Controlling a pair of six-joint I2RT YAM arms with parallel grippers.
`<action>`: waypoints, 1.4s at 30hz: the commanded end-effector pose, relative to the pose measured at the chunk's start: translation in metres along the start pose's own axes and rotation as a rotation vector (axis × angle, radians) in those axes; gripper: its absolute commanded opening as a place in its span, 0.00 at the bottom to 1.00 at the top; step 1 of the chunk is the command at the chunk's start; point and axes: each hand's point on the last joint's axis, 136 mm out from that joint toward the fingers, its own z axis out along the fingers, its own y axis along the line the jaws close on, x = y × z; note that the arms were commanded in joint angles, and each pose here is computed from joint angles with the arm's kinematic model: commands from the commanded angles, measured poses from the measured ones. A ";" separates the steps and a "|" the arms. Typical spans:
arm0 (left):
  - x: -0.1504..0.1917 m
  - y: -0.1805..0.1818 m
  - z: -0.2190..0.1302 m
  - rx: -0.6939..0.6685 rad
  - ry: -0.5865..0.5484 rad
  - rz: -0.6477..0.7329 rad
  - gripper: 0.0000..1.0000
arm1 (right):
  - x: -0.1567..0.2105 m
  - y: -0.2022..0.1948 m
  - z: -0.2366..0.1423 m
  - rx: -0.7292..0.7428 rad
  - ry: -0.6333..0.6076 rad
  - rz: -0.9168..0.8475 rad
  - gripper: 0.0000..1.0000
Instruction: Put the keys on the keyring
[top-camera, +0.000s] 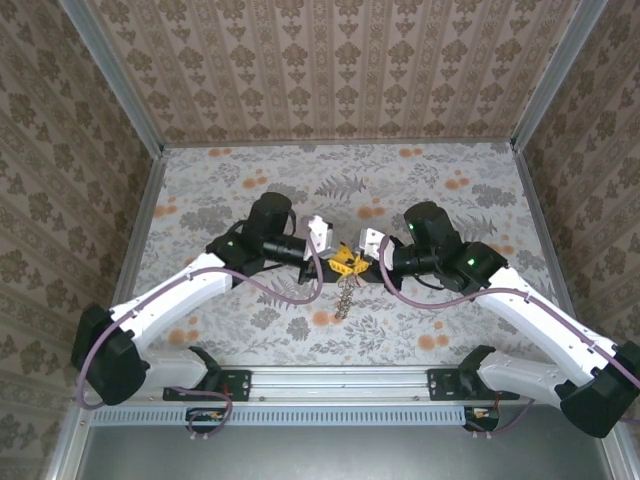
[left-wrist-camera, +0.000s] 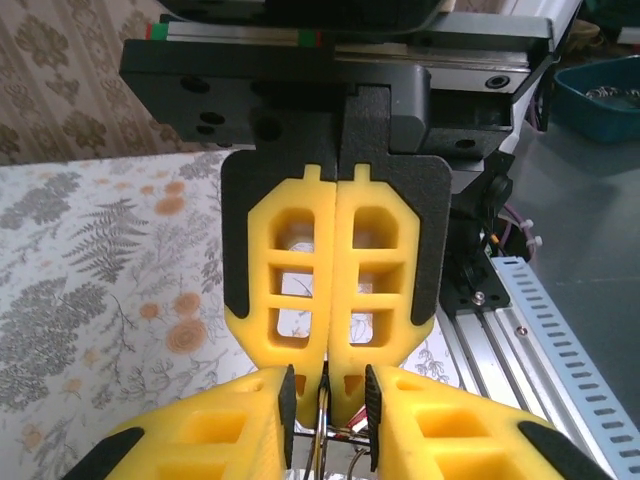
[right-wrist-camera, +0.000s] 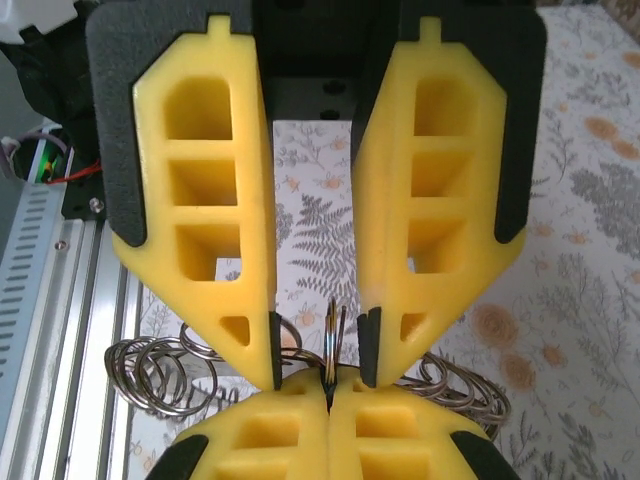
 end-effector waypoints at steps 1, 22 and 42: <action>0.005 -0.003 0.004 0.021 0.044 -0.008 0.18 | -0.022 -0.003 -0.008 0.023 -0.060 -0.038 0.00; -0.033 0.006 -0.020 -0.046 -0.136 0.059 0.00 | -0.030 0.002 -0.012 0.019 -0.161 0.015 0.20; -0.049 -0.008 -0.025 0.039 -0.235 0.113 0.00 | -0.024 -0.012 -0.005 0.049 -0.203 0.073 0.30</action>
